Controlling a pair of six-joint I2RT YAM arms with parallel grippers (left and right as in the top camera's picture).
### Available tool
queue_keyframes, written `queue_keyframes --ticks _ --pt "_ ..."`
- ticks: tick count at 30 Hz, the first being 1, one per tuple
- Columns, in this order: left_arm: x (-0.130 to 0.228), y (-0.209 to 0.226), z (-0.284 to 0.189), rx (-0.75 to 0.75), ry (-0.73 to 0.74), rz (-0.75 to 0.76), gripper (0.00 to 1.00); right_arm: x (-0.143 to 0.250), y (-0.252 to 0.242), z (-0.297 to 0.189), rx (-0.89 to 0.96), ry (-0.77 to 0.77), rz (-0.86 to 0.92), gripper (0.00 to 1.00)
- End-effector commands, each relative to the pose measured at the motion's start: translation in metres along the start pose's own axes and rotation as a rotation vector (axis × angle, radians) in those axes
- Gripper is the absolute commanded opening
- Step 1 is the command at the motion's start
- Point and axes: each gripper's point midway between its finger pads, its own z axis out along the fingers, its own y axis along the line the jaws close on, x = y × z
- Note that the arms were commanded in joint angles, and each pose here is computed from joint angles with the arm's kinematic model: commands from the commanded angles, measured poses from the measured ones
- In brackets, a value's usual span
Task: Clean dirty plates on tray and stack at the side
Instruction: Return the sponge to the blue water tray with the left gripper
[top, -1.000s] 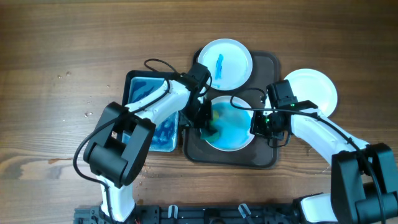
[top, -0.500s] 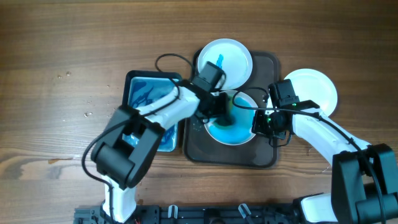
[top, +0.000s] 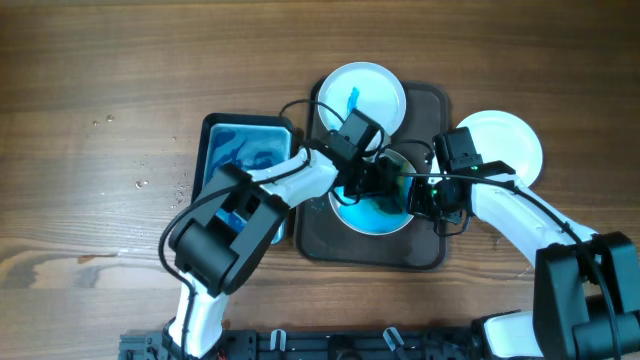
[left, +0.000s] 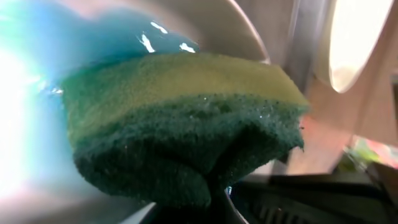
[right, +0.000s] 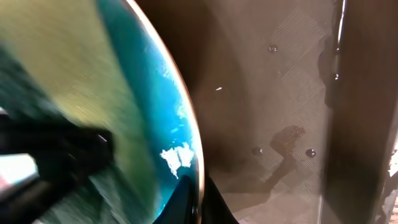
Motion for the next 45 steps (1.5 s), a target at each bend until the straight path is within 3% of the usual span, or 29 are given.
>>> queue_keyframes --ticks 1,5,11,17,23,27,32,37,42,45 --pt "0.039 -0.018 0.016 0.101 0.162 0.005 0.04 0.012 -0.023 0.011 0.106 0.034 -0.031 0.04" --pt "0.041 -0.002 0.016 0.029 0.156 -0.016 0.04 0.012 -0.023 0.011 0.105 0.034 -0.032 0.05" --pt "0.034 0.065 -0.005 -0.239 0.111 -0.136 0.04 0.012 -0.023 0.011 0.105 0.034 -0.032 0.04" --pt "0.018 0.126 -0.054 -0.541 -0.011 -0.224 0.04 0.012 -0.023 0.011 0.105 0.033 -0.032 0.04" --pt "-0.003 0.146 -0.11 -0.782 -0.188 -0.184 0.04 0.012 -0.023 0.011 0.105 0.034 -0.032 0.04" --pt "-0.007 0.125 -0.119 -0.724 -0.218 -0.169 0.04 0.012 -0.023 0.011 0.105 0.034 -0.032 0.04" --pt "-0.008 0.074 -0.126 -0.501 -0.202 -0.161 0.04 0.012 -0.023 0.011 0.104 0.033 -0.032 0.04" --pt "-0.006 0.032 -0.176 -0.335 -0.255 -0.164 0.04 0.013 -0.022 0.011 0.101 0.035 -0.033 0.04" --pt "0.007 0.059 -0.251 -0.429 -0.34 -0.212 0.04 0.007 -0.02 0.012 0.092 0.011 -0.037 0.05" --pt "0.017 0.125 -0.307 -0.697 -0.42 -0.325 0.04 -0.001 -0.016 0.012 0.078 -0.018 -0.026 0.04"
